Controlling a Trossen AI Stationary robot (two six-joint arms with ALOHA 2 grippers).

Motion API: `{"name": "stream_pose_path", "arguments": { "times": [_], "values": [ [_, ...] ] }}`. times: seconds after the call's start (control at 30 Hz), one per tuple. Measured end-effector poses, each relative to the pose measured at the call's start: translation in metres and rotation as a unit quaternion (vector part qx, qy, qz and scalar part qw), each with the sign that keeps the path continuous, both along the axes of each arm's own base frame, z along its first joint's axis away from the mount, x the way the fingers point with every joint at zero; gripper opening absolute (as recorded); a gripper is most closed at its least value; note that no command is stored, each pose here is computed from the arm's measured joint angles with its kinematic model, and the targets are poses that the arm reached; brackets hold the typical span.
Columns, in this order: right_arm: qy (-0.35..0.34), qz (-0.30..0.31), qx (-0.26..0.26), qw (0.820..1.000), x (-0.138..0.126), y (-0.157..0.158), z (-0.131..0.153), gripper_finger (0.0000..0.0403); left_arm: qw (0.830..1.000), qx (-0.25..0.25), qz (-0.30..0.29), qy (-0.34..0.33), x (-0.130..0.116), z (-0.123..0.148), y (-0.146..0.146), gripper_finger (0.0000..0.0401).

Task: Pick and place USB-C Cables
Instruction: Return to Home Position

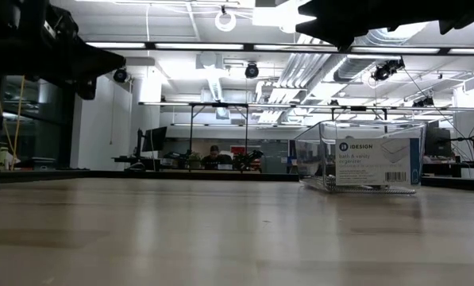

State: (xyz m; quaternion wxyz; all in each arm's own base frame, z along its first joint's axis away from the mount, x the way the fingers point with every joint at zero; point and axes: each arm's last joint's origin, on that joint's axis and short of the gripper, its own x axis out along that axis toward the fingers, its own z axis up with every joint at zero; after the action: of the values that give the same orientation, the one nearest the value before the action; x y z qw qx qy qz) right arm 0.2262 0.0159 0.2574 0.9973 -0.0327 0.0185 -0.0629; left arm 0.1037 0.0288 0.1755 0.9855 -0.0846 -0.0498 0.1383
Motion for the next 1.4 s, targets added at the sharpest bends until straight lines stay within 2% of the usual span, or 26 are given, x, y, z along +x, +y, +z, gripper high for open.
{"name": "stream_pose_path", "arguments": {
  "times": [0.33, 0.73, 0.9, 1.2, 1.4],
  "values": [
    [0.003, 0.0, 0.005, 1.0, 0.0, 0.0, -0.001, 0.0238, 0.999, -0.016, -0.035, 0.01, 0.002, -0.002, -0.009, 0.0],
    [0.01, 0.0, 0.004, 1.0, 0.0, 0.0, -0.002, 0.0238, 0.999, 0.013, -0.032, -0.03, -0.006, 0.005, -0.012, 0.0],
    [0.014, 0.0, 0.004, 1.0, 0.0, 0.0, -0.003, 0.0238, 0.999, -0.018, -0.03, 0.024, -0.008, -0.008, -0.012, 0.0],
    [0.008, 0.0, 0.005, 1.0, 0.0, 0.0, -0.002, 0.0238, 0.999, -0.02, -0.027, 0.017, -0.008, -0.006, -0.013, 0.0],
    [0.02, -0.002, 0.041, 0.999, 0.0, 0.0, -0.005, 0.0238, 0.999, -0.019, -0.025, 0.019, -0.008, -0.006, -0.013, 0.0]
  ]
}}
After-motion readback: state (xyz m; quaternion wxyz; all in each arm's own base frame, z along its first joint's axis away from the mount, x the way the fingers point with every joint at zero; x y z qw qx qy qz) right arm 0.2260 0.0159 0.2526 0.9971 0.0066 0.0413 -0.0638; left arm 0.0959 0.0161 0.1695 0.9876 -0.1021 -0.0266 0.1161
